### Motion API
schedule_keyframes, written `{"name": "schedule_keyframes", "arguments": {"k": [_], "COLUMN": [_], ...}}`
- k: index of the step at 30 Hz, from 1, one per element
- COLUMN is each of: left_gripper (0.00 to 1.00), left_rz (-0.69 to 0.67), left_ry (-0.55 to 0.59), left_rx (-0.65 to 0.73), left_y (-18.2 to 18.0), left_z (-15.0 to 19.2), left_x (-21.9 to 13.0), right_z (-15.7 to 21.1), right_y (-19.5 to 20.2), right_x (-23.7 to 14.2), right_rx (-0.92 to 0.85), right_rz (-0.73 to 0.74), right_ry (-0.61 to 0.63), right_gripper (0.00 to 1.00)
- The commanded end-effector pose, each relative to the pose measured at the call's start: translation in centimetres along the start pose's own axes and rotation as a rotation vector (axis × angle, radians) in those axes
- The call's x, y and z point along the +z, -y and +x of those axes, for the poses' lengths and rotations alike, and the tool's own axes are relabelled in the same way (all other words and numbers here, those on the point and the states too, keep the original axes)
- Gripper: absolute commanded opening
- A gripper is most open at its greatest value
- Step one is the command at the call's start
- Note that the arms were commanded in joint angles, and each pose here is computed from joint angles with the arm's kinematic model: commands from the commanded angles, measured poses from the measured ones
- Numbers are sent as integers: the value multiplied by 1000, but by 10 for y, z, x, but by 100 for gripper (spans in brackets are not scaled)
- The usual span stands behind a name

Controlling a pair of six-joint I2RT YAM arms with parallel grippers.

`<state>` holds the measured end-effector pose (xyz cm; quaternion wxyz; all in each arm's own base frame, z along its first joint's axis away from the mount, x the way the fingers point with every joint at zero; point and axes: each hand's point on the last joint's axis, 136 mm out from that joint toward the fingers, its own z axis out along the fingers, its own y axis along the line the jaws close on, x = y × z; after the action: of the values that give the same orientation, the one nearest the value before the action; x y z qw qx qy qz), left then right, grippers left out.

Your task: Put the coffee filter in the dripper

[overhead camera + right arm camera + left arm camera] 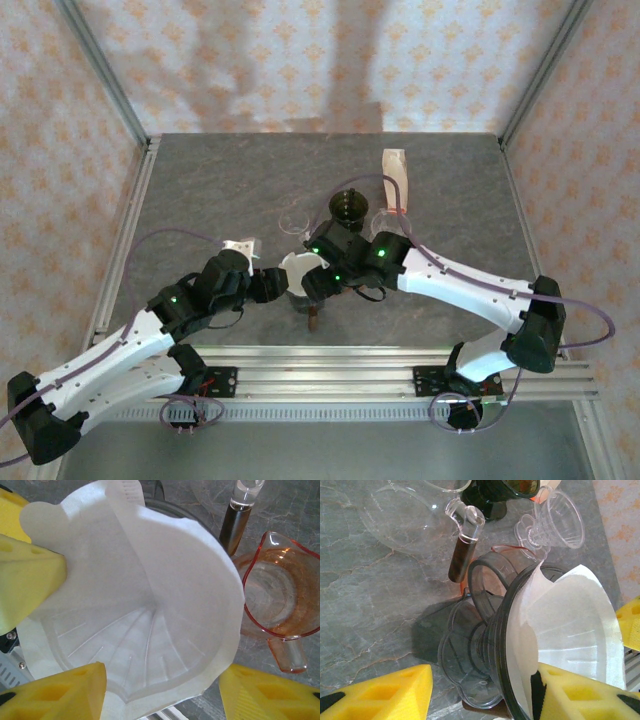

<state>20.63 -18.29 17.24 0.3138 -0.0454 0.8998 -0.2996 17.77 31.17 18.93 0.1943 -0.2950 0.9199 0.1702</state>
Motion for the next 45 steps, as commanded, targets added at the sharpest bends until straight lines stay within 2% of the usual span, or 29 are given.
{"name": "schedule_keyframes", "arguments": {"k": [1, 4, 7, 17, 30, 45], "left_gripper": [55, 55, 55, 55, 55, 57], "left_rz": [5, 7, 5, 6, 8, 3], "left_ry": [3, 4, 4, 8, 5, 6], "left_rx": [2, 2, 2, -4, -2, -3], "left_y": [1, 1, 0, -1, 0, -2], "left_z": [0, 0, 0, 1, 1, 1], "left_x": [2, 2, 2, 4, 5, 6], "right_z": [1, -13, -25, -32, -19, -8], "right_y": [9, 18, 23, 26, 34, 41], "right_x": [-4, -14, -20, 11, 39, 58], "right_rx": [1, 55, 102, 103, 58, 42], "right_rz": [51, 88, 81, 96, 158, 193], "right_ry": [11, 76, 111, -5, -119, -163], "right_gripper": [63, 66, 76, 82, 84, 84]}}
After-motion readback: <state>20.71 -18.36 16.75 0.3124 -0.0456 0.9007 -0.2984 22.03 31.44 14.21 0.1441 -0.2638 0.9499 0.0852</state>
